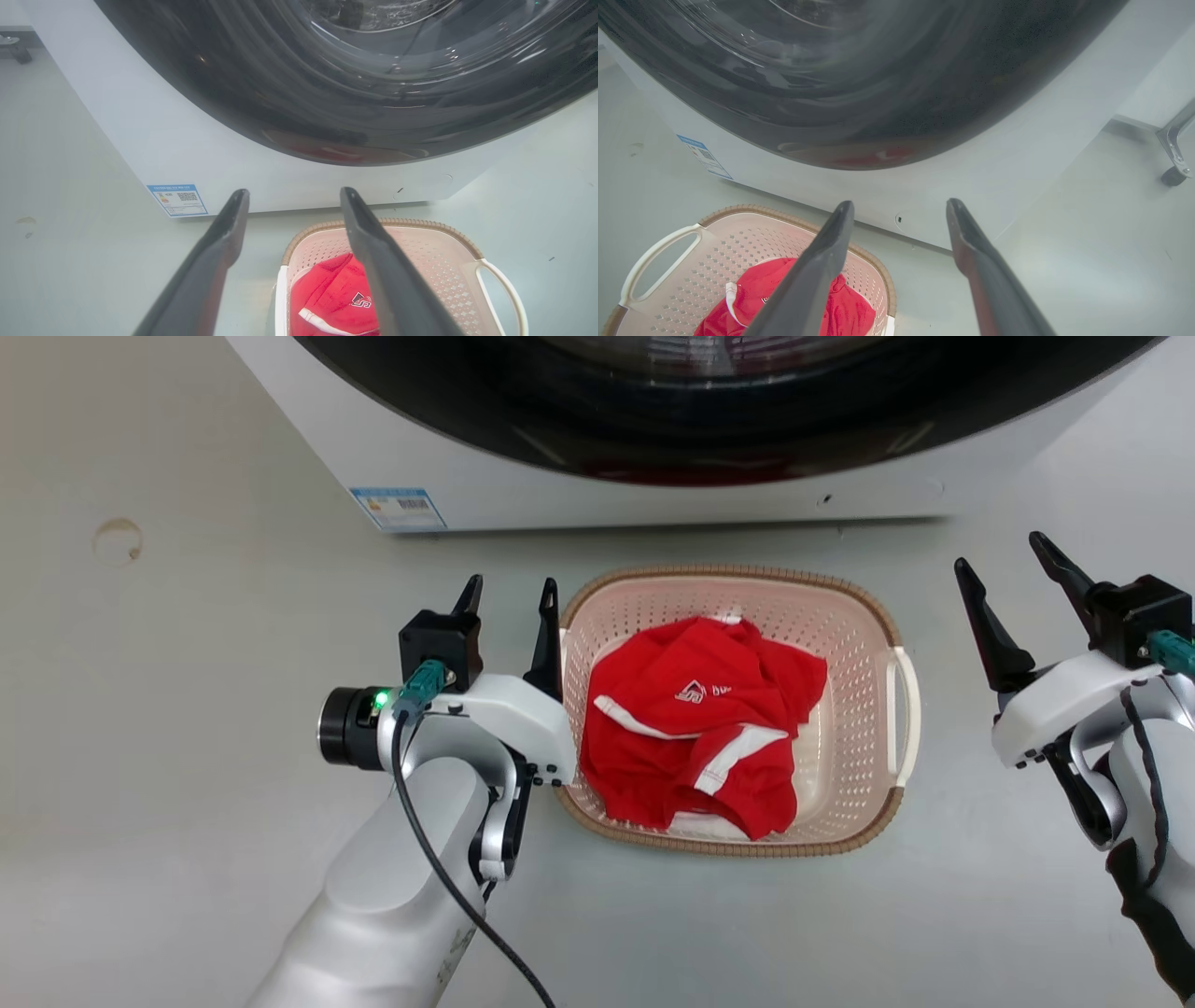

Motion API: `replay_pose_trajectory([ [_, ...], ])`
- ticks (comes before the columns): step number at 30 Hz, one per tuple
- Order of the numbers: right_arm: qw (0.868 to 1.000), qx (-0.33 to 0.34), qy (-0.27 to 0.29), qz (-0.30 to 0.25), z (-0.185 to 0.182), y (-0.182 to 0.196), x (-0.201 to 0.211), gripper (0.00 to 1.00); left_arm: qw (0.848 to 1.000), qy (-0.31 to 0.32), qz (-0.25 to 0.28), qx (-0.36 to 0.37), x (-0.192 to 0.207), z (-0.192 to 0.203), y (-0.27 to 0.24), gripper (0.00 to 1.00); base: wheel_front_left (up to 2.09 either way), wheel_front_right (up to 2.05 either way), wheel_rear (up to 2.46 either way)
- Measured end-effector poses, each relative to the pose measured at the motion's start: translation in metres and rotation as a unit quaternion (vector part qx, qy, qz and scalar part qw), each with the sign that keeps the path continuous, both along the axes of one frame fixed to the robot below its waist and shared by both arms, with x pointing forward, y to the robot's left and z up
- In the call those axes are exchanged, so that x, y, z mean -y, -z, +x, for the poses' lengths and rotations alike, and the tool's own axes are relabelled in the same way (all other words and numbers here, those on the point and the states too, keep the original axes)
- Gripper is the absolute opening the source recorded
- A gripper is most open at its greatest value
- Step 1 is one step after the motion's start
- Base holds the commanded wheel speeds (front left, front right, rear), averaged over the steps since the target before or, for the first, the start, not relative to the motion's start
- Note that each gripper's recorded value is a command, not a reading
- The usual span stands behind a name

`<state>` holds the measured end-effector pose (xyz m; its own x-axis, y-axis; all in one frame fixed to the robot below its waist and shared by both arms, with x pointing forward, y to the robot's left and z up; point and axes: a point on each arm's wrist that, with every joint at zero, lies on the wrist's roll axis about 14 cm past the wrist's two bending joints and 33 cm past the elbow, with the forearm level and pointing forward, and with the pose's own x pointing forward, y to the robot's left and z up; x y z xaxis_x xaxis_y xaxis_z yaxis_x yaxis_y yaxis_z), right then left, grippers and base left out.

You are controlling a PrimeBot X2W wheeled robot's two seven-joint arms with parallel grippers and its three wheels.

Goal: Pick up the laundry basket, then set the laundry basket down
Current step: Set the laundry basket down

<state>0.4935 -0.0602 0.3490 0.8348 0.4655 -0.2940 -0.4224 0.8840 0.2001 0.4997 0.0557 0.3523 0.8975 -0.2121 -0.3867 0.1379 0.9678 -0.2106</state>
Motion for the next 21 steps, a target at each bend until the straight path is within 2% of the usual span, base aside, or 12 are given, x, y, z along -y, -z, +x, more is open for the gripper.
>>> replay_pose_trajectory([
  [4, 0.998, 0.062, 0.017, 0.002, -0.008, -0.052, 0.012, 1.0, 0.999, -0.02, -0.01, 0.048, -0.014, -0.013, -0.043, 1.0, 0.0, 0.0, 0.0],
  [14, 0.989, 0.143, 0.042, -0.006, -0.046, -0.117, 0.035, 1.0, 0.993, -0.07, -0.013, 0.099, -0.064, -0.061, -0.084, 1.0, 0.0, 0.0, 0.0],
  [21, 0.982, 0.181, 0.062, -0.012, -0.081, -0.147, 0.051, 1.0, 0.988, -0.085, -0.006, 0.13, -0.092, -0.103, -0.103, 1.0, 0.0, 0.0, 0.0],
])
